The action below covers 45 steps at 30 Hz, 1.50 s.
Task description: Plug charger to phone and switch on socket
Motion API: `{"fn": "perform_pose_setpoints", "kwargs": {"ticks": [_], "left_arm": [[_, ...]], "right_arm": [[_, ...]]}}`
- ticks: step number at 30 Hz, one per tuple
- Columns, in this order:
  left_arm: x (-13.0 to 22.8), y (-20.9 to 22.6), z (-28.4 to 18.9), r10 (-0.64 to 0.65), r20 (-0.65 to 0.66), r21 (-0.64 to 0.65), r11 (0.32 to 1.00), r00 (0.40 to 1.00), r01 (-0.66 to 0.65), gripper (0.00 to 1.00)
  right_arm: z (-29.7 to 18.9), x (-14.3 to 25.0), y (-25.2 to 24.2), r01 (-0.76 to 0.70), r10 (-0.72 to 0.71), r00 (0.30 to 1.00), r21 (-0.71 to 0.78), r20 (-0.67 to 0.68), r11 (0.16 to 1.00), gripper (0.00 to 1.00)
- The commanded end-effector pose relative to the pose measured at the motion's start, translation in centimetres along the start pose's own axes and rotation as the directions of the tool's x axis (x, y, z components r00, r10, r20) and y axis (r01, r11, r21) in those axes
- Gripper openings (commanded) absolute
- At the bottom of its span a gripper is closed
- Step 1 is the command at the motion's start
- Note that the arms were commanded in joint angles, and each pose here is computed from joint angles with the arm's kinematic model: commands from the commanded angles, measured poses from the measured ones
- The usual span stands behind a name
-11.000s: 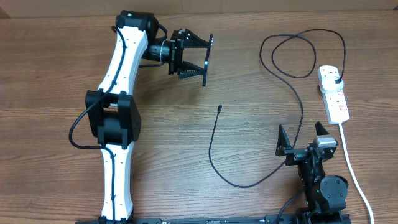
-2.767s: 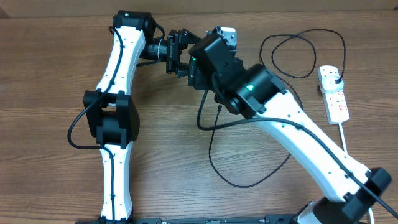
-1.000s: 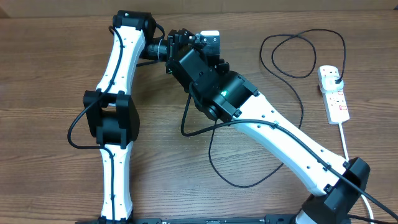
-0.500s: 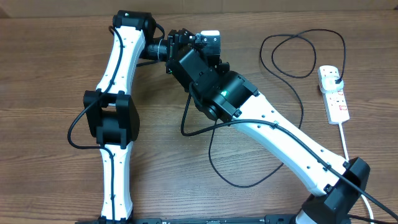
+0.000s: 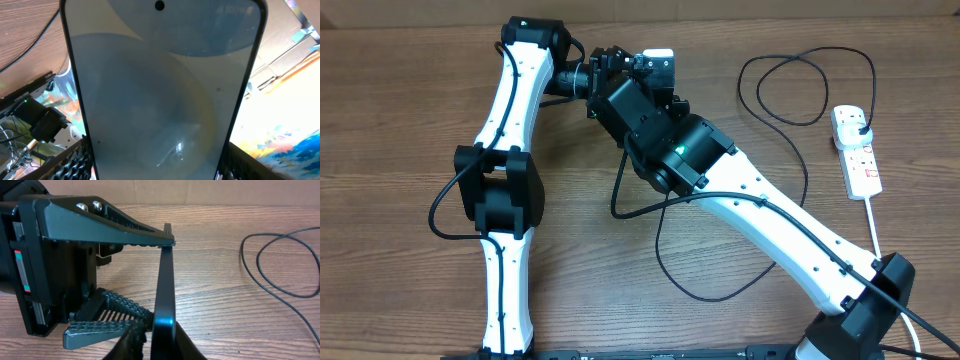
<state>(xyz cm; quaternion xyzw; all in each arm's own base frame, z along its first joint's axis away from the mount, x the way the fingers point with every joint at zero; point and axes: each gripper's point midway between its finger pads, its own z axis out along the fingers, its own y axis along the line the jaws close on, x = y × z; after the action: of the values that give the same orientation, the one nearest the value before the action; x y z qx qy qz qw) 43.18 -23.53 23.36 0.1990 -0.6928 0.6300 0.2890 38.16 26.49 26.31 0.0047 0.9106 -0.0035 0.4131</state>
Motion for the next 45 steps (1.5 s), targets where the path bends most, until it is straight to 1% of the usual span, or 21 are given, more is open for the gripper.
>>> {"fn": "perform_pose_setpoints", "kwargs": {"ticks": [1,5,13,17,19,20,21,24,26,31,32,35,38,39,40,41,43,45], "left_arm": [[1.0,-1.4,-0.1,0.018,-0.022,0.045,0.999,1.000,-0.017,0.71],[0.9,-1.4,-0.2,0.019,-0.021,0.045,0.999,1.000,-0.018,0.71],[0.9,-1.4,-0.2,0.018,-0.022,0.046,0.999,1.000,-0.017,0.72],[0.9,-1.4,-0.2,0.019,-0.021,0.045,0.999,1.000,-0.018,0.78],[0.8,-1.5,-0.2,0.034,-0.020,0.045,0.998,0.999,-0.033,0.87],[0.7,-1.5,-0.2,0.048,-0.019,0.046,0.998,0.999,-0.047,0.89],[0.4,-1.7,-0.3,0.096,-0.016,0.046,0.994,0.995,-0.095,1.00],[-0.1,-2.0,-0.3,0.176,-0.010,0.042,0.984,0.984,-0.176,1.00],[-0.6,-1.8,-0.2,0.209,0.005,0.018,0.978,0.978,-0.210,1.00],[-2.5,-0.3,-0.4,0.251,0.073,-0.101,0.965,0.965,-0.243,1.00],[-3.2,0.5,-0.5,0.254,0.103,-0.154,0.959,0.962,-0.237,1.00],[-4.4,1.7,-1.0,0.262,0.153,-0.243,0.945,0.953,-0.221,1.00],[-5.7,3.2,-1.7,0.276,0.208,-0.342,0.919,0.938,-0.194,0.86],[-6.3,3.7,-2.0,0.283,0.230,-0.381,0.907,0.931,-0.181,0.84],[-6.5,4.0,-2.2,0.287,0.240,-0.399,0.900,0.928,-0.175,0.84],[-6.6,4.1,-2.3,0.288,0.245,-0.409,0.896,0.926,-0.171,0.86],[-6.6,4.1,-2.3,0.289,0.245,-0.409,0.896,0.926,-0.171,0.95],[-6.6,4.1,-2.3,0.288,0.245,-0.408,0.897,0.926,-0.171,0.99]], "right_arm": [[-0.8,-1.0,0.1,-0.015,0.015,1.000,-0.007,0.026,1.000,0.12],[-0.8,-0.9,0.1,-0.017,0.017,1.000,-0.008,0.022,1.000,0.06],[-0.8,-0.8,0.2,-0.039,0.039,0.999,-0.015,0.017,0.999,0.04],[-0.8,-0.8,0.2,-0.068,0.068,0.998,-0.015,0.018,0.998,0.04],[-0.8,-0.8,0.2,-0.117,0.118,0.993,-0.016,0.017,0.993,0.04],[-0.8,-0.8,0.2,-0.131,0.131,0.991,-0.017,0.017,0.991,0.04],[-0.8,-1.0,0.2,-0.176,0.176,0.984,-0.017,0.019,0.984,0.04],[-0.7,-1.4,0.0,-0.227,0.228,0.973,-0.021,0.027,0.974,0.04],[-0.7,-1.6,-0.3,-0.270,0.271,0.962,-0.019,0.029,0.963,0.04],[-0.9,-2.6,-1.8,-0.386,0.386,0.921,-0.012,0.044,0.922,0.04],[-1.0,-3.2,-2.7,-0.437,0.437,0.898,-0.010,0.055,0.899,0.04],[-1.1,-4.1,-4.3,-0.523,0.522,0.850,-0.005,0.073,0.852,0.04],[-0.7,-4.7,-5.8,-0.602,0.599,0.796,0.006,0.091,0.798,0.04],[-0.5,-4.8,-6.4,-0.640,0.636,0.766,0.014,0.096,0.768,0.04],[-0.4,-4.8,-6.7,-0.670,0.665,0.740,0.018,0.096,0.742,0.04],[-0.1,-4.8,-7.2,-0.713,0.709,0.699,0.023,0.090,0.701,0.04],[0.3,-4.6,-7.6,-0.779,0.777,0.626,0.023,0.065,0.626,0.04],[0.6,-4.5,-7.6,-0.834,0.834,0.552,0.019,0.026,0.552,0.04]]}}
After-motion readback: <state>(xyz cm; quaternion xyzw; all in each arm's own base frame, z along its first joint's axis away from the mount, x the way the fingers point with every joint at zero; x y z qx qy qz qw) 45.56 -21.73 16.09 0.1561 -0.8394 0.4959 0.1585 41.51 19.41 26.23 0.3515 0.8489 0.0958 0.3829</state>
